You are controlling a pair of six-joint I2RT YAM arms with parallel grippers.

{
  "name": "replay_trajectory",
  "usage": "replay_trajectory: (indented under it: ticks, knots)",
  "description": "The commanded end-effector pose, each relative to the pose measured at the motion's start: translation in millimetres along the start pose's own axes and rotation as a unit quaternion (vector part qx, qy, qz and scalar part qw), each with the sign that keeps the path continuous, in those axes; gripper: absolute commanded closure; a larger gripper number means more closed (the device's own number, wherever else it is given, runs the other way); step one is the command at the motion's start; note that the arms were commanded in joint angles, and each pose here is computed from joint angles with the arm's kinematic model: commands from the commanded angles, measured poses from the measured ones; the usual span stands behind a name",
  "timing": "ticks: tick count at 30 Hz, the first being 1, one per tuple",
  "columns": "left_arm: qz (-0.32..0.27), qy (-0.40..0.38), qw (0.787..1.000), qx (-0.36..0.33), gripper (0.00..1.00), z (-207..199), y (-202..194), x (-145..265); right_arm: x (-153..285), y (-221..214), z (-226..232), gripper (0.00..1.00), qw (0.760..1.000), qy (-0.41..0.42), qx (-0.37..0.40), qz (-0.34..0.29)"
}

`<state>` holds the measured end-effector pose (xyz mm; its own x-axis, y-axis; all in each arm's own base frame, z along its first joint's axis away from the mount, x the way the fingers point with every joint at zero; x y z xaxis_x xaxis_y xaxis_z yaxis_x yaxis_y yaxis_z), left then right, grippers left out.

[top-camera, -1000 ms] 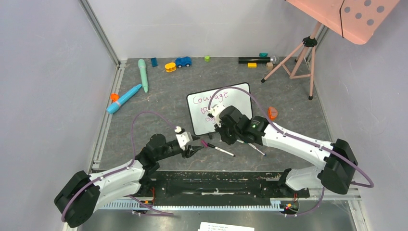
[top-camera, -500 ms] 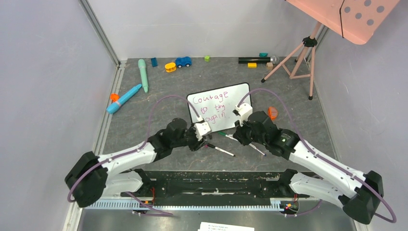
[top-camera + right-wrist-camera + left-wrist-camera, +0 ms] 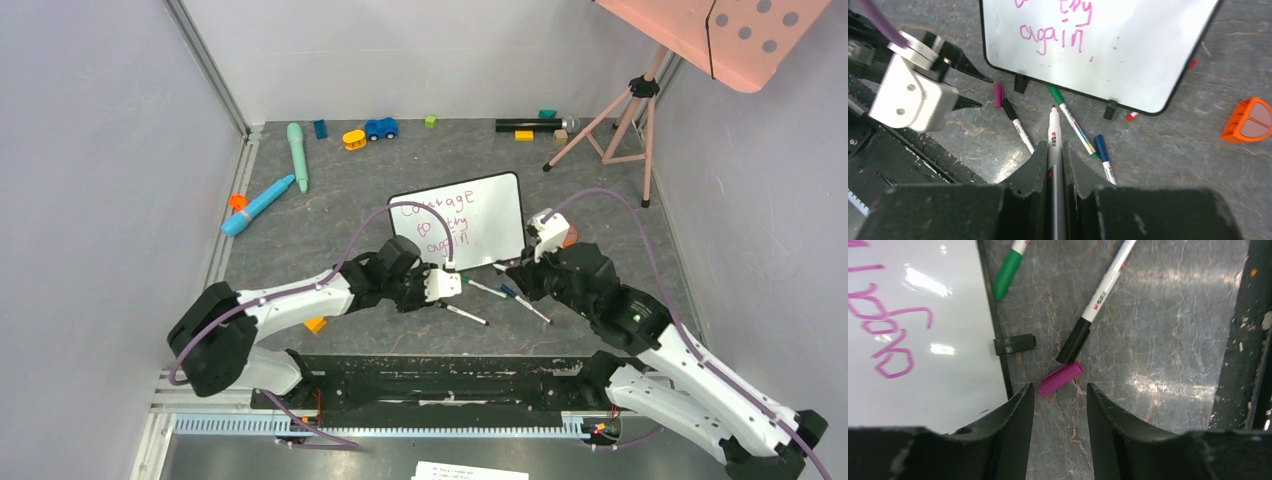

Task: Write a sentence on the whiteboard
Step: Close the whiteboard marker at the center of the board.

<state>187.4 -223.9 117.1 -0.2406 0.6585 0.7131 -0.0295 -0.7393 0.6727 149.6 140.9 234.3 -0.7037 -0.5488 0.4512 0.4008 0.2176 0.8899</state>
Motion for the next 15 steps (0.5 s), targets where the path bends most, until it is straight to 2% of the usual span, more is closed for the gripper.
replay_trajectory:
  ticks: [1, 9, 15]
  knots:
    - [0.035, -0.04, 0.997, -0.047, 0.51, -0.5, -5.3, -8.5, 18.8, -3.2, -13.9, 1.0, 0.998, -0.054, -0.009, -0.023]
    - [0.058, -0.039, 0.995, -0.065, 0.45, 6.3, -10.2, -21.3, 28.5, -14.8, -17.2, 1.0, 0.997, -0.065, -0.032, -0.031]
    - [0.082, -0.047, 0.993, -0.076, 0.45, 12.6, -11.8, -34.0, 29.6, -15.4, -17.0, 1.0, 0.997, -0.065, -0.037, -0.031]
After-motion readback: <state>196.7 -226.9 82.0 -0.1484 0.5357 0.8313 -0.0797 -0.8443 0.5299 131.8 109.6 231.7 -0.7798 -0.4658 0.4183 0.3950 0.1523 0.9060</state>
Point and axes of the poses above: each gripper's point midway between its finger pads, its own x axis back along the fingers, its own z axis along the line the jaws close on, y = z × x, the point moved 7 cm from there along x, back along the fingers, and after that the axes turned 4 degrees about x, right-handed, at the moved point
